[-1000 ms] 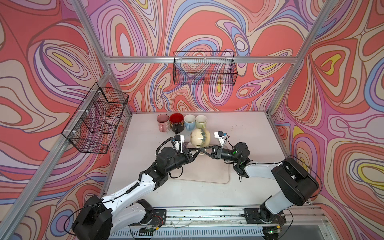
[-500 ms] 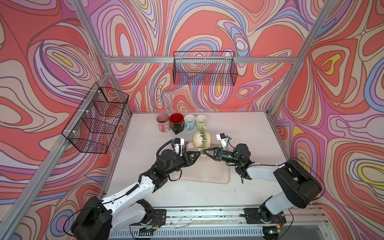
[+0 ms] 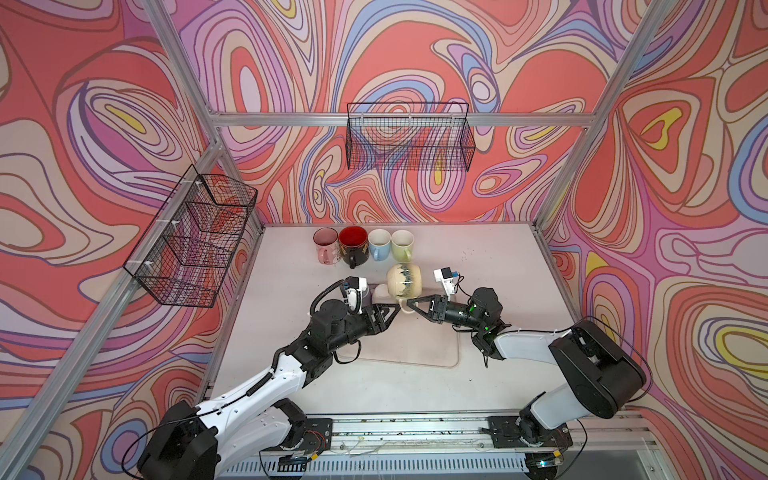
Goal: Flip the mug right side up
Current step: 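Open the left gripper and draw it back while the right holds the mug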
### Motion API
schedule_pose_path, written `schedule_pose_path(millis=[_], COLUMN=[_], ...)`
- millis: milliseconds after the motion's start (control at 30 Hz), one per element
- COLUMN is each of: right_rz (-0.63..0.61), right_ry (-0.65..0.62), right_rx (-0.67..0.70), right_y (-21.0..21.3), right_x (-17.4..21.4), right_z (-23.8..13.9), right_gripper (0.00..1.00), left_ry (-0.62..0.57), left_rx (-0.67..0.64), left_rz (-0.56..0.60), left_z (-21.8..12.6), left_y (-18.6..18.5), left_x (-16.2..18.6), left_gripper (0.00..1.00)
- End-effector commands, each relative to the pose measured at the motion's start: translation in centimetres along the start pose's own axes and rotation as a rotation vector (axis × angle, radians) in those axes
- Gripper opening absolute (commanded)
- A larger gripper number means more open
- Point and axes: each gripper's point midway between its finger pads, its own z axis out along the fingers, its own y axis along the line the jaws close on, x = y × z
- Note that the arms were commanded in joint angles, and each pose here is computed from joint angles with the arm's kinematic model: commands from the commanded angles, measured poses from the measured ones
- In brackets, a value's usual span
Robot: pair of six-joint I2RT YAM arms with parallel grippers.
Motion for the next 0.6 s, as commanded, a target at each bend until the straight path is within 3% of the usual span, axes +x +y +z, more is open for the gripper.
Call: schedule_pose_path(millis=[0, 367, 567], right_rz=[-0.153, -0.180, -0.213], right_ry=[-0.058, -0.079, -0.127], right_rx=[-0.107, 0.005, 0.286], right_y=[4.1, 3.5, 1.0], right_x=[-1.5, -2.3, -4.0], right_z=[-0.7, -1.9, -3.6], right_gripper=[0.00, 0.00, 0.00], left_ry=[-0.022, -0.046, -0.021], left_rx=[-0.013, -0.124, -0.203], left_rz=[0.022, 0.117, 0.162], left_z=[-0.4, -2.6, -3.7], left_y=[-0.1, -0.1, 0.5], left_x=[-0.6, -1.7, -1.7], left_gripper=[0.63, 0.74, 0.76])
